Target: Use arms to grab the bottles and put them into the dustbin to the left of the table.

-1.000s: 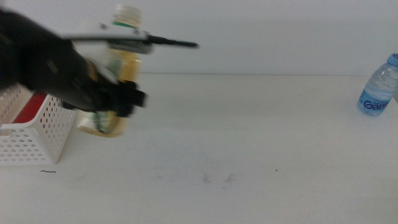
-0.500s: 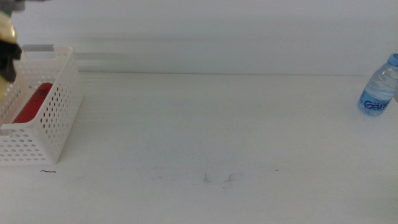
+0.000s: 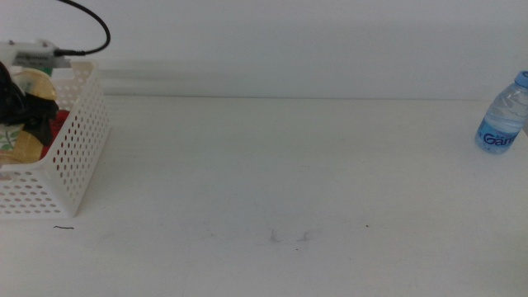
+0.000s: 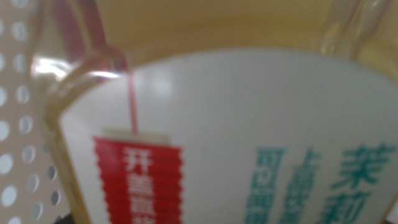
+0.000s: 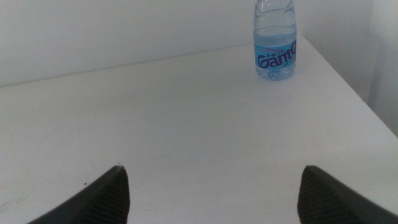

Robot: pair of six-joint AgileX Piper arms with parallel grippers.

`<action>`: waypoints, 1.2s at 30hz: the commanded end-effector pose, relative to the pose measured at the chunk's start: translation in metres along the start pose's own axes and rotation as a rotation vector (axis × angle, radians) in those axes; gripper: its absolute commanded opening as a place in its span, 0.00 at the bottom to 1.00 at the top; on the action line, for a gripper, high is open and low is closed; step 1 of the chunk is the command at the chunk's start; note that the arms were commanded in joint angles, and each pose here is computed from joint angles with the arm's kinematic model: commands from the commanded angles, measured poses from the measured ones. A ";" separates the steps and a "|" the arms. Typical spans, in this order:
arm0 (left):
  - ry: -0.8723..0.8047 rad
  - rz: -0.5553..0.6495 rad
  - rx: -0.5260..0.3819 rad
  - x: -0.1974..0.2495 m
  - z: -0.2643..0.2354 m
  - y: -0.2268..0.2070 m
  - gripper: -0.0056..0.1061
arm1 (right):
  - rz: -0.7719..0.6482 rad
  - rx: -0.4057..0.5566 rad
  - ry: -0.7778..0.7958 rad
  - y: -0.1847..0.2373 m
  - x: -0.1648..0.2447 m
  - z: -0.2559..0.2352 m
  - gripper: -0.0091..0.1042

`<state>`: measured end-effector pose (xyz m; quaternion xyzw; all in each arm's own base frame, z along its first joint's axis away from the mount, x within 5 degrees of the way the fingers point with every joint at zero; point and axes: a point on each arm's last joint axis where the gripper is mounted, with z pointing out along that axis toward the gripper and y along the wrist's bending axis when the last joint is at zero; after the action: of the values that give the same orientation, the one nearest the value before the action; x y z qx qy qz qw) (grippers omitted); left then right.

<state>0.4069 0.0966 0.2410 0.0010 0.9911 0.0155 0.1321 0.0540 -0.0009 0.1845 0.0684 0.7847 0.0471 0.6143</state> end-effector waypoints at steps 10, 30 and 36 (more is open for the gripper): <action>-0.116 0.004 -0.011 -0.010 -0.026 -0.017 0.89 | -0.017 0.010 -0.020 -0.001 -0.001 0.000 0.88; -0.763 0.400 0.467 0.165 -0.238 -0.148 0.89 | -0.017 0.010 -0.020 -0.001 -0.001 0.000 0.88; -0.771 0.575 0.618 0.186 -0.248 -0.183 0.89 | -0.017 0.010 -0.020 -0.001 -0.001 0.000 0.88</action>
<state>0.1652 -0.0858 0.4268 0.3003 0.7996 -0.2292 0.4667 0.0540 -0.0009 0.1845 0.0684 0.7847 0.0471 0.6143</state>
